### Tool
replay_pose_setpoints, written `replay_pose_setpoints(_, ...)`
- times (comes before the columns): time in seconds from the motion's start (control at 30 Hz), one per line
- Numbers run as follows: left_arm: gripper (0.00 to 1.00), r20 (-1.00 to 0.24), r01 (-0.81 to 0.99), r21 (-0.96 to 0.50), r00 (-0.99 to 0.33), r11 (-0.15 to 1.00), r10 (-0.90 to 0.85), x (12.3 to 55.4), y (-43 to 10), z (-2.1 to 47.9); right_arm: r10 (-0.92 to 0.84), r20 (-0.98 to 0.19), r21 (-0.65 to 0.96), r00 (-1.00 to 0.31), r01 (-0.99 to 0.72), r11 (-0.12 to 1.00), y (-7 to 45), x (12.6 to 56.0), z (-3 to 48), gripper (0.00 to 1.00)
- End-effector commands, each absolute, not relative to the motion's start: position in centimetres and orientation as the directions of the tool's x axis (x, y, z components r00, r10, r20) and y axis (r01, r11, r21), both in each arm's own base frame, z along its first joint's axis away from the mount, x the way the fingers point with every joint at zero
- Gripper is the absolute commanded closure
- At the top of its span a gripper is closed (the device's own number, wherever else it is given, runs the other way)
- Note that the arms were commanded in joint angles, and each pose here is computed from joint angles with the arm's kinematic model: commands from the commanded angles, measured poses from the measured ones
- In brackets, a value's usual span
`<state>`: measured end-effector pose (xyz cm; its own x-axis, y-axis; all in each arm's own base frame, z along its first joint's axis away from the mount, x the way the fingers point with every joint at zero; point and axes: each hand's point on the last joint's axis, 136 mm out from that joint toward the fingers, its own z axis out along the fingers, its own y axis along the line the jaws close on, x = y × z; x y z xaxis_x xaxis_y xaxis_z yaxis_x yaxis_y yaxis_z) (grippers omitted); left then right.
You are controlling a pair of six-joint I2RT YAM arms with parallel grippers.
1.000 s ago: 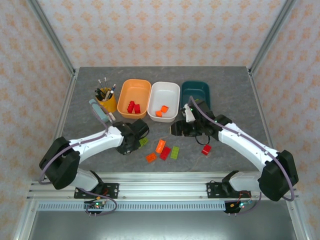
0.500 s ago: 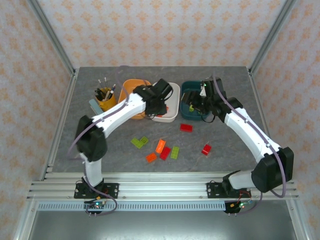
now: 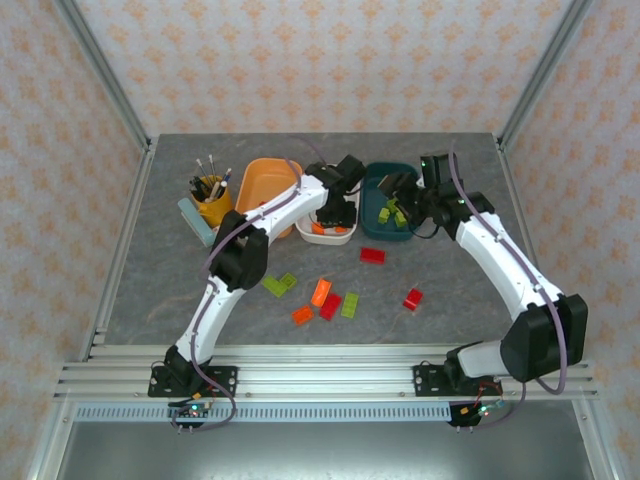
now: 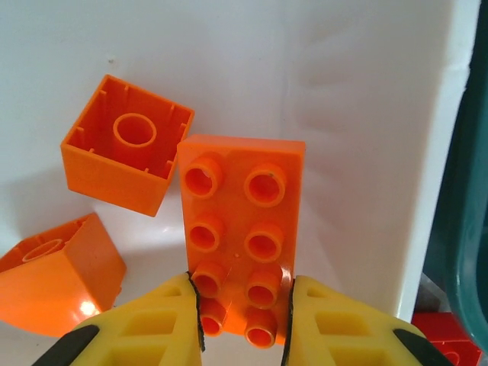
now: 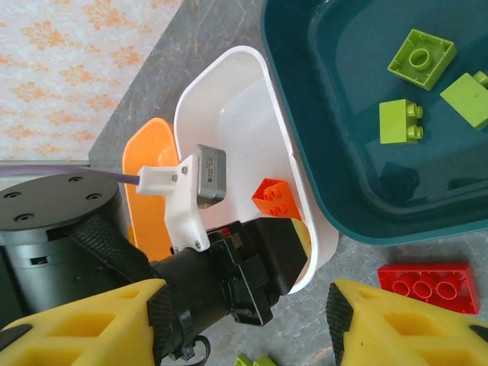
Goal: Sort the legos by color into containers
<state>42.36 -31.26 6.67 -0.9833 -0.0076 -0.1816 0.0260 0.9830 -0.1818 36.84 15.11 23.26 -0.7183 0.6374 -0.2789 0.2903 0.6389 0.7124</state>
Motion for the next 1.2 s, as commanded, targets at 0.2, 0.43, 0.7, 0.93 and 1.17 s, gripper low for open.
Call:
replay_pose_setpoints(0.2, 0.54, -0.191, 0.041, -0.164, -0.982, 0.986, 0.009, 42.3, -30.4, 8.2, 0.636, -0.282, 0.709, -0.718, 0.29, 0.642, 14.7, 36.0, 23.4, 0.4)
replay_pose_setpoints(0.43, 0.38, -0.308, 0.037, -0.189, -0.951, 0.981, -0.023, 43.3, -29.8, 13.8, 0.566, -0.323, 0.637, -0.758, 0.269, 0.723, 14.1, 34.7, 22.6, 0.41)
replay_pose_setpoints(0.7, 0.32, -0.47, -0.026, -0.249, -0.871, 0.968, -0.144, 41.8, -26.8, 22.3, 0.428, -0.324, 0.468, -0.844, 0.25, 0.847, 14.0, 30.0, 20.2, 0.44)
replay_pose_setpoints(0.93, 0.3, -0.496, 0.052, -0.38, -0.855, 0.924, -0.155, 34.6, -24.1, 24.7, 0.338, -0.211, 0.298, -0.917, 0.269, 0.916, 15.4, 24.8, 15.8, 0.46)
replay_pose_setpoints(1.17, 0.3, -0.42, 0.071, -0.411, -0.899, 0.909, -0.12, 25.4, -20.1, 20.0, 0.238, -0.031, 0.185, -0.971, 0.228, 0.956, 18.2, 19.1, 9.2, 0.45)
